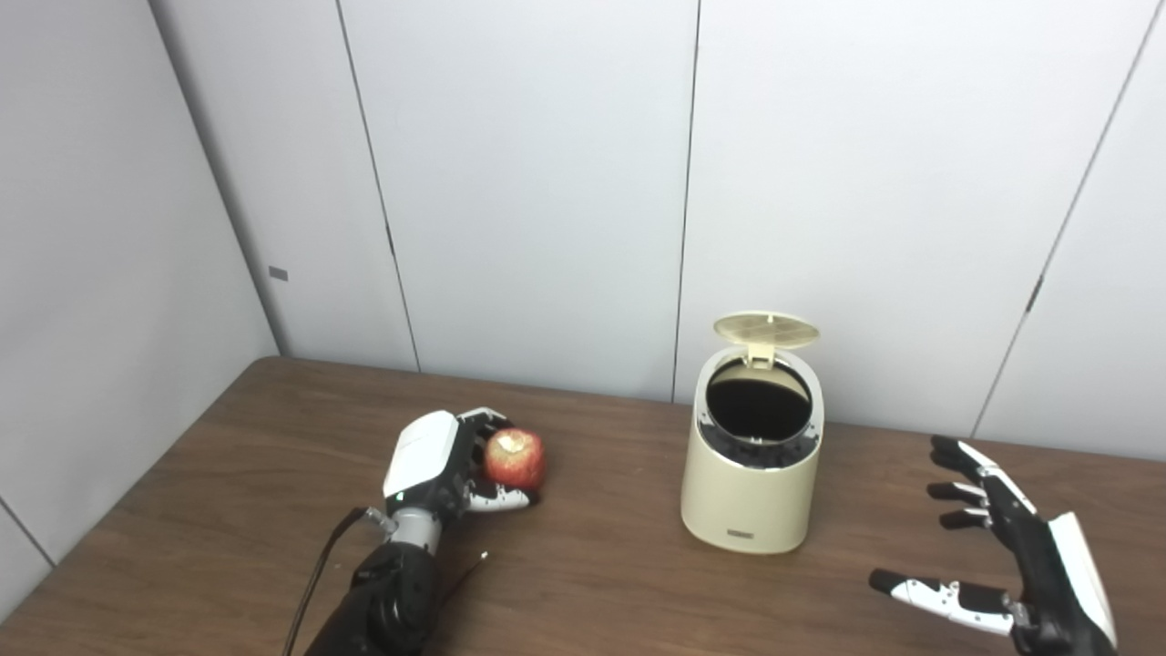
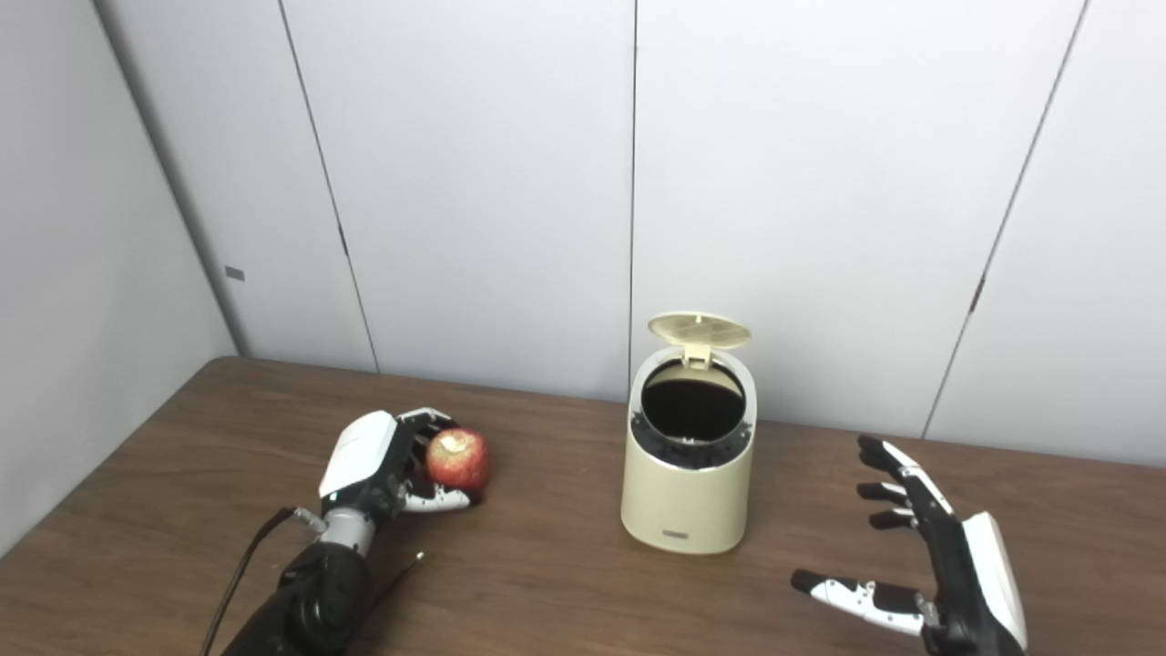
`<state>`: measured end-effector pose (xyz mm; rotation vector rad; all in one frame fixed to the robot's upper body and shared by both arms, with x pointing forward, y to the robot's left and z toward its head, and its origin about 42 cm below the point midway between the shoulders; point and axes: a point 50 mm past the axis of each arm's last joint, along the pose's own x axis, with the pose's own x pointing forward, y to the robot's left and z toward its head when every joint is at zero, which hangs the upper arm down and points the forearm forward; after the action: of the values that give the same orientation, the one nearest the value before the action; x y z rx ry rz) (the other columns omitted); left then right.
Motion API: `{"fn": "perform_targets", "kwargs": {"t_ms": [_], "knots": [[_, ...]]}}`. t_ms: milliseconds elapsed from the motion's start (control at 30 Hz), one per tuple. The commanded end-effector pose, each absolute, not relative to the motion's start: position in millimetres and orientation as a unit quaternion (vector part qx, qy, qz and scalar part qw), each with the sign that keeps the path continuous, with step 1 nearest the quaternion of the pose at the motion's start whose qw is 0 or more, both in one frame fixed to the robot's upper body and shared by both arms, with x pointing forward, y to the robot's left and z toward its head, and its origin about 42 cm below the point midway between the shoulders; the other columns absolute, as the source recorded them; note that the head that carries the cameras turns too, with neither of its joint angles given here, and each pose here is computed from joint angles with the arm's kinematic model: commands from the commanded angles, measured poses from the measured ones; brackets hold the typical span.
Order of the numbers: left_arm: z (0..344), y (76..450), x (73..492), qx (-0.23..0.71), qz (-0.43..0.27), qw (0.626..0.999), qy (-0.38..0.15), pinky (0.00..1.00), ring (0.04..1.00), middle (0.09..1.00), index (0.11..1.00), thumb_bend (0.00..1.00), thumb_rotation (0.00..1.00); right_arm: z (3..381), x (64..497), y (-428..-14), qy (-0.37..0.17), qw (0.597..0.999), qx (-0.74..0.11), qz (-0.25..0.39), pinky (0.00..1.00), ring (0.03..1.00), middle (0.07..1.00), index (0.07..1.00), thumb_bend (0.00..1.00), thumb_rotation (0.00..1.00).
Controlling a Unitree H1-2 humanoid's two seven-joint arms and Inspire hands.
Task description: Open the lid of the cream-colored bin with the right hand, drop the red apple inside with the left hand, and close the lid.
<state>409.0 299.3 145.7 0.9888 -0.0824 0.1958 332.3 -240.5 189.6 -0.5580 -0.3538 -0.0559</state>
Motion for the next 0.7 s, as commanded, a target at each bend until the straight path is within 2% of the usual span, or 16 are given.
{"fn": "perform_targets", "kwargs": {"t_ms": [0, 233, 400, 667], "knots": [[157, 302, 416, 0.483, 0.098, 0.868, -0.060, 0.42, 0.475, 0.477, 0.530, 0.55, 0.01, 208, 334, -236, -0.213, 0.940, -0.266, -0.030, 0.60, 0.725, 0.827, 0.829, 0.78, 0.02], [157, 301, 416, 0.485, 0.095, 0.868, -0.059, 0.37, 0.448, 0.464, 0.508, 0.52, 0.00, 209, 334, -234, -0.212, 0.940, -0.267, -0.031, 0.60, 0.723, 0.824, 0.827, 0.78, 0.02], [158, 301, 415, 0.485, 0.094, 0.867, -0.061, 0.41, 0.477, 0.473, 0.502, 0.52, 0.00, 209, 334, -232, -0.210, 0.941, -0.265, -0.028, 0.60, 0.723, 0.829, 0.828, 0.77, 0.00], [169, 293, 412, 0.483, 0.101, 0.866, -0.082, 0.44, 0.488, 0.469, 0.505, 0.52, 0.00, 207, 335, -230, -0.211, 0.940, -0.265, -0.028, 0.60, 0.718, 0.830, 0.830, 0.78, 0.06]]}}
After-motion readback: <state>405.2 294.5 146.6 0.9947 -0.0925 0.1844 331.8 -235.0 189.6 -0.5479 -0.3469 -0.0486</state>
